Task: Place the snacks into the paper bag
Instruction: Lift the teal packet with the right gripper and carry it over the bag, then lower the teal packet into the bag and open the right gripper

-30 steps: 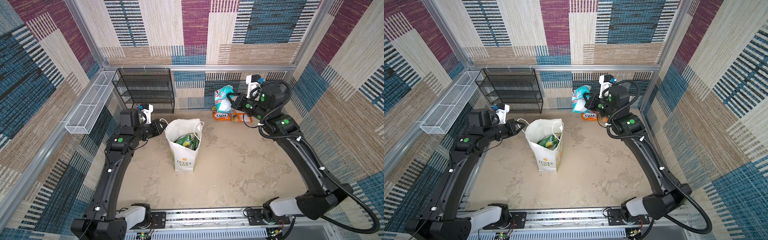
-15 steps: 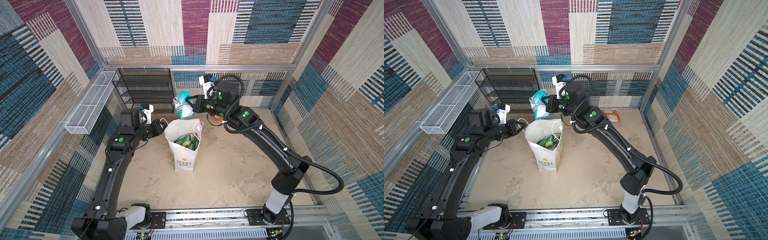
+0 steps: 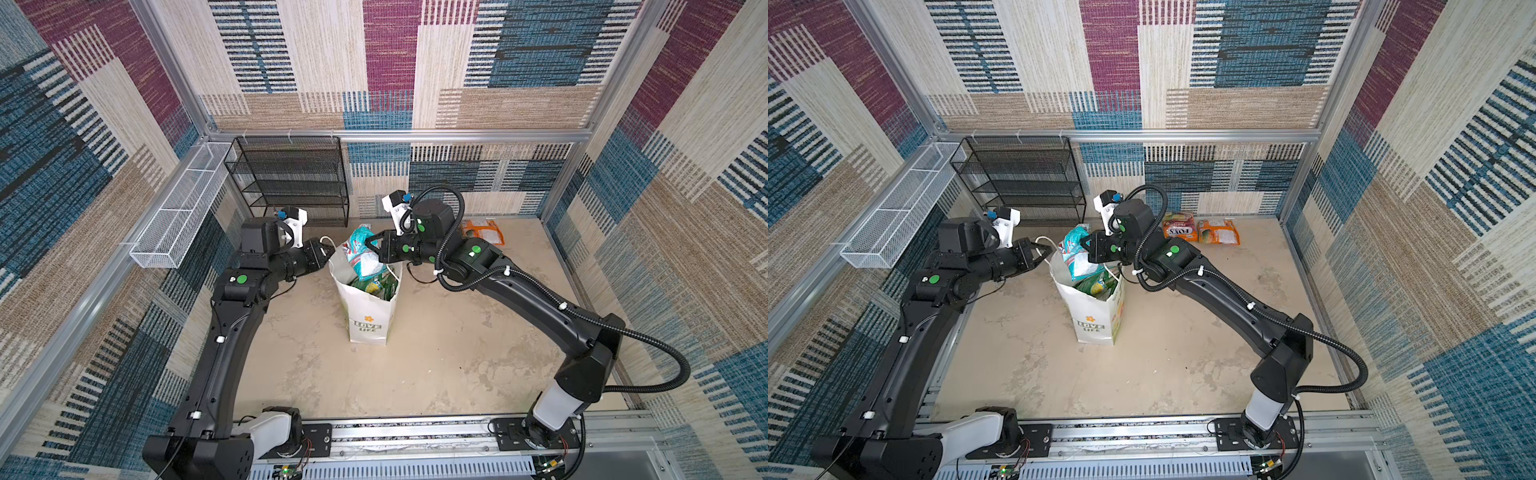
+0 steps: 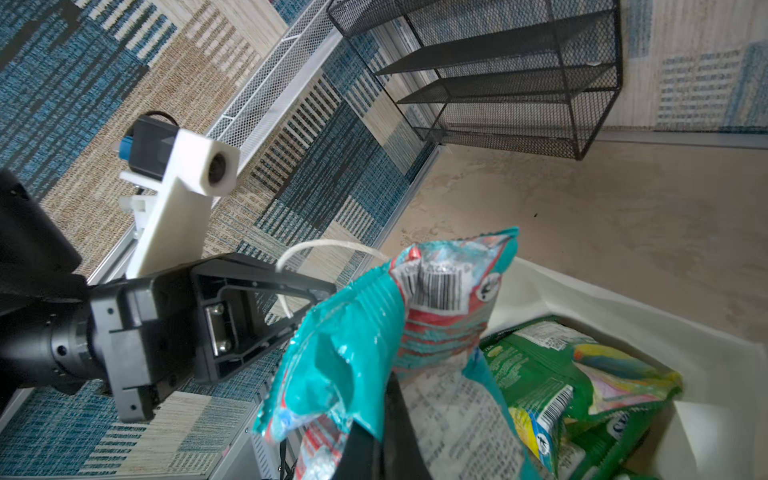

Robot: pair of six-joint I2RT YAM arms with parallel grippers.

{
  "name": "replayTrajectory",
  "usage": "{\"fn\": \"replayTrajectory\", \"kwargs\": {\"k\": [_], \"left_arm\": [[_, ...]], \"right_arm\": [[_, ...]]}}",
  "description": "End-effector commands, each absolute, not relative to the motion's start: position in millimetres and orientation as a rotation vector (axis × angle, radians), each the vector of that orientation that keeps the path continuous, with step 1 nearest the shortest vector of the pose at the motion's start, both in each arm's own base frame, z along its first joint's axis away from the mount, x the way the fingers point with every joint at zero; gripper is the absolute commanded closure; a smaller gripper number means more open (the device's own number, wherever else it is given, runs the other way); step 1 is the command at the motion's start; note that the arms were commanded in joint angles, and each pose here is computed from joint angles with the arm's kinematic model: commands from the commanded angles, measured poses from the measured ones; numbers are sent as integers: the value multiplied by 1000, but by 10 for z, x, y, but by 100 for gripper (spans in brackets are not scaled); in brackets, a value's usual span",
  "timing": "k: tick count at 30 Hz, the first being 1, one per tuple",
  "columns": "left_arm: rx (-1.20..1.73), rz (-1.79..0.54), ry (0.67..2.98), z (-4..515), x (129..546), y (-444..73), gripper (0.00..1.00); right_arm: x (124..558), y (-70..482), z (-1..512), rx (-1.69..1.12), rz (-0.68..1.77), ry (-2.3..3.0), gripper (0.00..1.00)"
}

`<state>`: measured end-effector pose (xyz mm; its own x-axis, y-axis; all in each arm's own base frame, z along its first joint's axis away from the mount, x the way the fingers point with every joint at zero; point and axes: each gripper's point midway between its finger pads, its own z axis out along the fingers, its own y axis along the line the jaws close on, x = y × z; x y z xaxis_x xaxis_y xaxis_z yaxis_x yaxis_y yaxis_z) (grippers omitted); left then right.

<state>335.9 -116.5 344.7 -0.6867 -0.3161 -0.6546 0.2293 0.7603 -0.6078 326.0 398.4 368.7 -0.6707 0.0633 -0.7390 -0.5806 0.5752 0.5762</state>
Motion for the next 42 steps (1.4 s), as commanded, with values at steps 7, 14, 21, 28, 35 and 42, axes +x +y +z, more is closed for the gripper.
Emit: {"fn": "replayTrajectory", "kwargs": {"k": [7, 14, 21, 28, 35, 42], "left_arm": [[-53, -896, 2130, 3510, 3384, -1190, 98], [-52, -892, 2129, 3511, 3385, -1187, 98], [-52, -893, 2128, 3517, 3383, -1185, 98], [-53, -894, 2123, 3528, 3378, -1182, 98], [-51, -898, 2125, 3521, 3384, -1188, 98], [-47, -898, 2112, 3559, 3366, -1183, 98]], "right_arm": [[3444, 4015, 3691, -401, 1029, 2037, 100], [3571, 4134, 3394, -415, 978, 2123, 100], [3620, 4063, 3109, -413, 878, 2190, 100], [3664, 3993, 2804, -446, 762, 2250, 100], [3744, 4005, 2451, -463, 680, 2315, 100], [3745, 4025, 1983, -487, 624, 2418, 98]]}}
